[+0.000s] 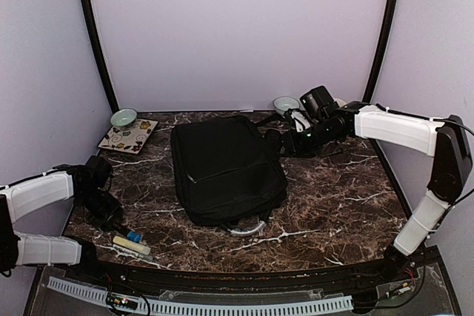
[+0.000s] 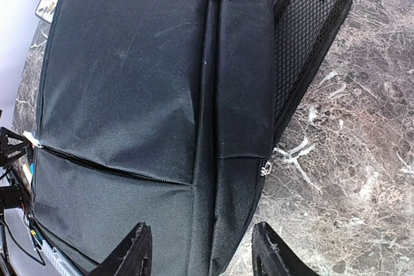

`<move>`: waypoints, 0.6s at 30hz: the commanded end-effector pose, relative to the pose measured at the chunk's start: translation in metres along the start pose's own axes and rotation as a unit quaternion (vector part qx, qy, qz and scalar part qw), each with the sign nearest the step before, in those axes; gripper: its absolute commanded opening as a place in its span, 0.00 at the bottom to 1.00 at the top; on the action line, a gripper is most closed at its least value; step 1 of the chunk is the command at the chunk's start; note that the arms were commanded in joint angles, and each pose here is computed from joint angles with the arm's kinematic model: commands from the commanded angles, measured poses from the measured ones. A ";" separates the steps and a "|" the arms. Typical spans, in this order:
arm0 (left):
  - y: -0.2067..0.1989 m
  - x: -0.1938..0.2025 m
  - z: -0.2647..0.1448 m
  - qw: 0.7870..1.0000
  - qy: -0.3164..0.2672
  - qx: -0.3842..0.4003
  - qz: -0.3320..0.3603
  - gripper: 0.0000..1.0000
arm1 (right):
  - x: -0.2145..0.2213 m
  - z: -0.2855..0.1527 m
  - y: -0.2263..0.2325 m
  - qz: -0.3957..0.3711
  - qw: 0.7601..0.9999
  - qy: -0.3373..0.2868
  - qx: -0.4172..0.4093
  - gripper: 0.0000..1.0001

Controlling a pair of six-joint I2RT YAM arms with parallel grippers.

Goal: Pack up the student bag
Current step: Grab the pen at the corner of the board.

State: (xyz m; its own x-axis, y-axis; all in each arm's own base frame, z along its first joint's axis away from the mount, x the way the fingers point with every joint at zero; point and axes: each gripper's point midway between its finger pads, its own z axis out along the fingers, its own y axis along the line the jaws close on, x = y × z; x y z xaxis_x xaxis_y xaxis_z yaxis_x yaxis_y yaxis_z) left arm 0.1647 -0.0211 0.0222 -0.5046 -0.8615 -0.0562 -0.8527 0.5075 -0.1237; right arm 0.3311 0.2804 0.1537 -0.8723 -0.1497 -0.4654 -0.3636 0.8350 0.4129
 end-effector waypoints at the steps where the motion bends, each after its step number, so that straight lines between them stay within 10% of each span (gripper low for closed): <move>1: -0.003 0.000 0.010 1.000 0.006 0.002 0.008 0.40 | -0.002 -0.002 0.003 -0.006 1.000 -0.005 -0.001 0.53; 10: -0.022 -0.002 0.019 0.999 0.015 0.023 0.031 0.09 | -0.006 0.000 0.005 -0.006 1.000 -0.003 0.000 0.53; 18: -0.086 -0.026 -0.036 0.992 -0.019 0.116 0.052 0.02 | -0.016 -0.012 0.028 -0.012 0.999 -0.016 -0.049 0.53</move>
State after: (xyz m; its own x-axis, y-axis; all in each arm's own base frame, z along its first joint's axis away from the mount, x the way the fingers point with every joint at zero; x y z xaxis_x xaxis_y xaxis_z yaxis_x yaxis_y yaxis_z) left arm 0.2029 -0.0333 0.0273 -0.5715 -0.8189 -0.0529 -0.7990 0.5700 -0.1914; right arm 0.3303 0.2820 0.1553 -0.8761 -0.1535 -0.4571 -0.3645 0.8315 0.4193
